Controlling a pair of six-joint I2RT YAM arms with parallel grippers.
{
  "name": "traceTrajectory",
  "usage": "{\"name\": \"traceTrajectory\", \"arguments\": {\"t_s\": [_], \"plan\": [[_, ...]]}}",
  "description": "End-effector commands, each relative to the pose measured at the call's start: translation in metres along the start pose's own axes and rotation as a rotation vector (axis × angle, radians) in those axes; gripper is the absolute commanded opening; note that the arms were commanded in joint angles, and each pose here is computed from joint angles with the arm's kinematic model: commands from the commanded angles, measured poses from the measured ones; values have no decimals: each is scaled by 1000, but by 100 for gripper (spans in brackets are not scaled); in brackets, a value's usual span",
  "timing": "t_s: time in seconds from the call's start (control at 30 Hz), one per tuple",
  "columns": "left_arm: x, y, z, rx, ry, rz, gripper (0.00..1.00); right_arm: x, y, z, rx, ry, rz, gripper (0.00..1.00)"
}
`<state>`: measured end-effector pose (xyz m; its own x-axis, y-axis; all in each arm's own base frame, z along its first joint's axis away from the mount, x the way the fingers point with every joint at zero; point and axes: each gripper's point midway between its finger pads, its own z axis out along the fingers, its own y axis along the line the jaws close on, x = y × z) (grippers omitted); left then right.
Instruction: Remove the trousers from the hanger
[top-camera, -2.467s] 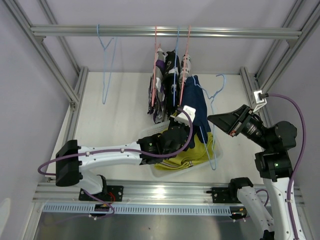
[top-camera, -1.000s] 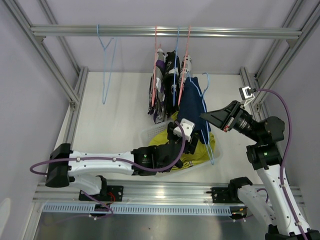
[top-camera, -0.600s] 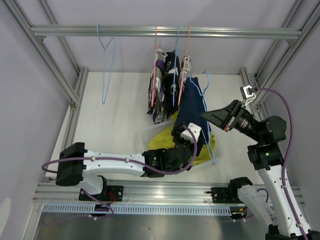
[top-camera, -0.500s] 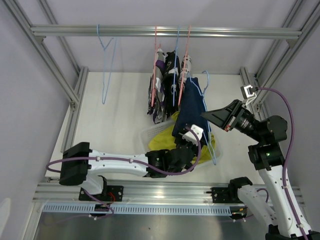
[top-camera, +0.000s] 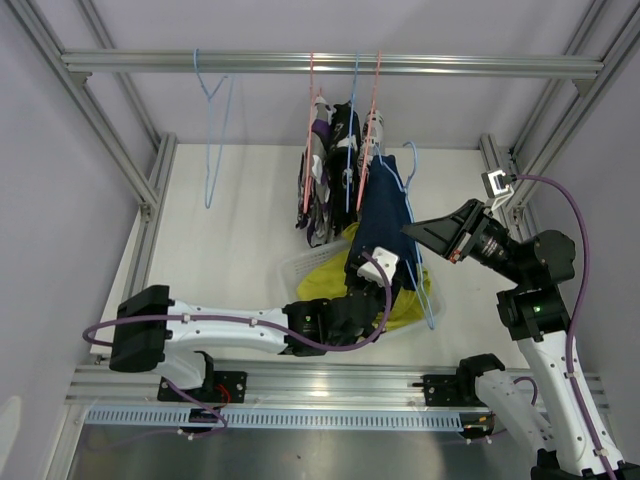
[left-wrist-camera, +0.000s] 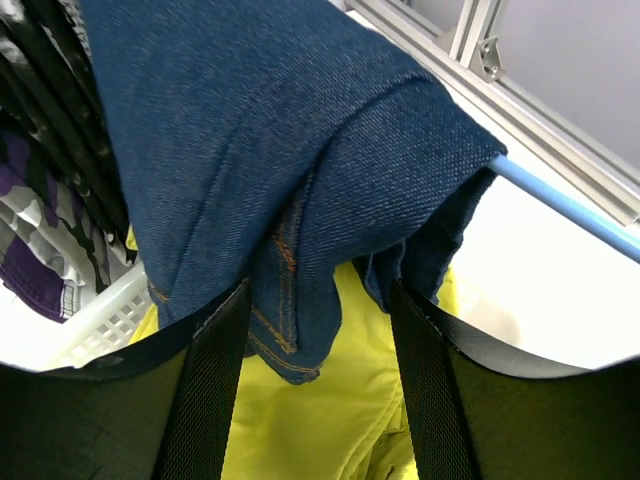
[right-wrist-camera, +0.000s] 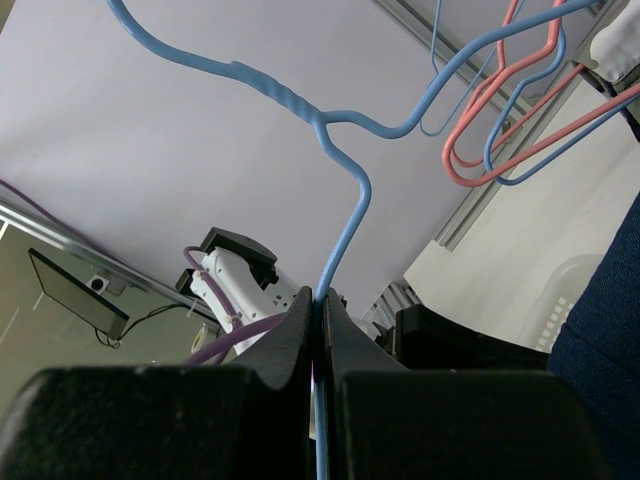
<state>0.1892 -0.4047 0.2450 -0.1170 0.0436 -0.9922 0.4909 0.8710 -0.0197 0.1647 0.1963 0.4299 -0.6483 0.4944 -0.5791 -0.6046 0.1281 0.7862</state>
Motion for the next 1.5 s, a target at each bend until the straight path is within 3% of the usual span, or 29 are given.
{"name": "traceTrajectory", "arguments": {"t_s": [0.0,0.6,1.47], "plan": [[-24,8,-7,-9,-57,-71,62,-9,28,-1,-75,-30,-94,0],[-35,26,10,-102,-136,-67,62,-7,36,-4,-91,-26,-101,0],[-45,5,24,-21,-166,-170,61,-5,25,-1,-88,-20,-83,0]]}}
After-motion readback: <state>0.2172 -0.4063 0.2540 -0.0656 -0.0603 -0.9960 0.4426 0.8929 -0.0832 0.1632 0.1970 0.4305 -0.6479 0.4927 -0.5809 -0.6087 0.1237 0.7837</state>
